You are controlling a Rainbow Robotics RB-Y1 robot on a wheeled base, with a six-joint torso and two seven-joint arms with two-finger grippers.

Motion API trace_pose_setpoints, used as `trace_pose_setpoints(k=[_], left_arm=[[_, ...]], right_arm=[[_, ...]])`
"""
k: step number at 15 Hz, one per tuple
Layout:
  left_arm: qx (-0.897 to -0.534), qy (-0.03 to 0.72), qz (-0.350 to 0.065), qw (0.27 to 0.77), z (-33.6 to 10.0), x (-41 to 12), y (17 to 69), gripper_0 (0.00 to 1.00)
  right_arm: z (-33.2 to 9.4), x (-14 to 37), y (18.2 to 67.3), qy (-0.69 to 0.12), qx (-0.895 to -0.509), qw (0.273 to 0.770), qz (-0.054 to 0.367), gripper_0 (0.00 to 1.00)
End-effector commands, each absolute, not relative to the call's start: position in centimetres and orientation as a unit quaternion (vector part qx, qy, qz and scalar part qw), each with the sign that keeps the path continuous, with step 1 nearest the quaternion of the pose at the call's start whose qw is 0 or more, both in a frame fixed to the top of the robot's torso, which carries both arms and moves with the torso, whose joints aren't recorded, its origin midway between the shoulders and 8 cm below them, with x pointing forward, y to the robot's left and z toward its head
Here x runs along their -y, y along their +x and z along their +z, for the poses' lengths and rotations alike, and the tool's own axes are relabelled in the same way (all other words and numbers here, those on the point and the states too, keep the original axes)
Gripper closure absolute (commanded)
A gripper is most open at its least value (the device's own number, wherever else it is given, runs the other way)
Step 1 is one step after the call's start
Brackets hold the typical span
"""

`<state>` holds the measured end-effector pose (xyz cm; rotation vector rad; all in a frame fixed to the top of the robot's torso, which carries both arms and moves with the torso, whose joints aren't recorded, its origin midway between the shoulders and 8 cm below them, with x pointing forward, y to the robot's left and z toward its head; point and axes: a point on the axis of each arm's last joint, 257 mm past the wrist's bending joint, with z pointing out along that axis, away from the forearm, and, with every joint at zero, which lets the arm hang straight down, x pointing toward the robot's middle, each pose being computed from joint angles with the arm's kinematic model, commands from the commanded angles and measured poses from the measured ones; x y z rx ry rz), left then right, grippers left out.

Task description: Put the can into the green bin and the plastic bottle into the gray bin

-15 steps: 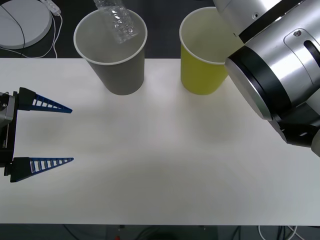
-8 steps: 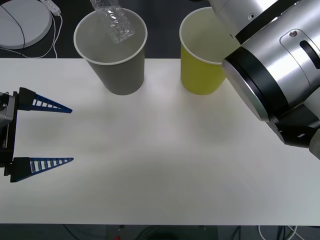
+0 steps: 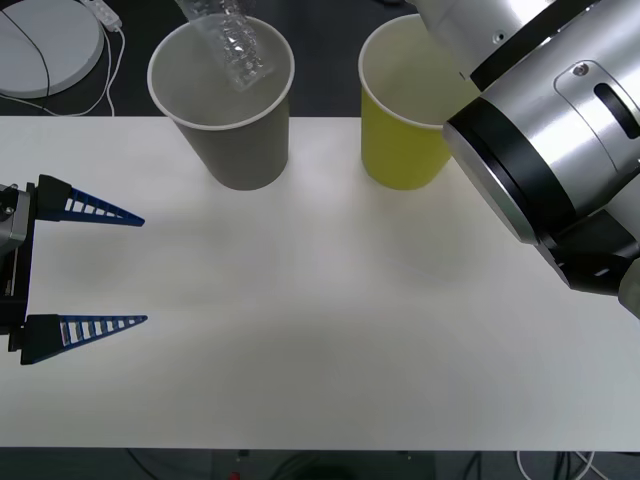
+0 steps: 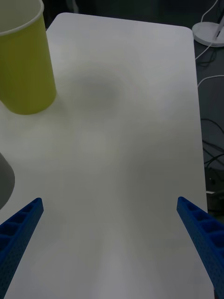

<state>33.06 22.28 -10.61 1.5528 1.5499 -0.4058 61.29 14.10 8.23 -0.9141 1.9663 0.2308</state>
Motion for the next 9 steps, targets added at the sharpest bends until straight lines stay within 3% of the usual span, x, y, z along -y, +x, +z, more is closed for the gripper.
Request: trace_pose_setpoints(k=[1,9], left_arm=[[-0.624,0.625,-0.163,0.440,-10.61,-22.28,33.06,0.00],[-0.624,0.625,-0.163,0.440,-10.61,-22.28,33.06,0.00]], right_arm=[[8.21,-14.19,61.89,-0.375,-0.792,0.471,0.096,0.00],[7.88,-13.99,62.01,-0.389,-0.787,0.470,0.094,0.00]])
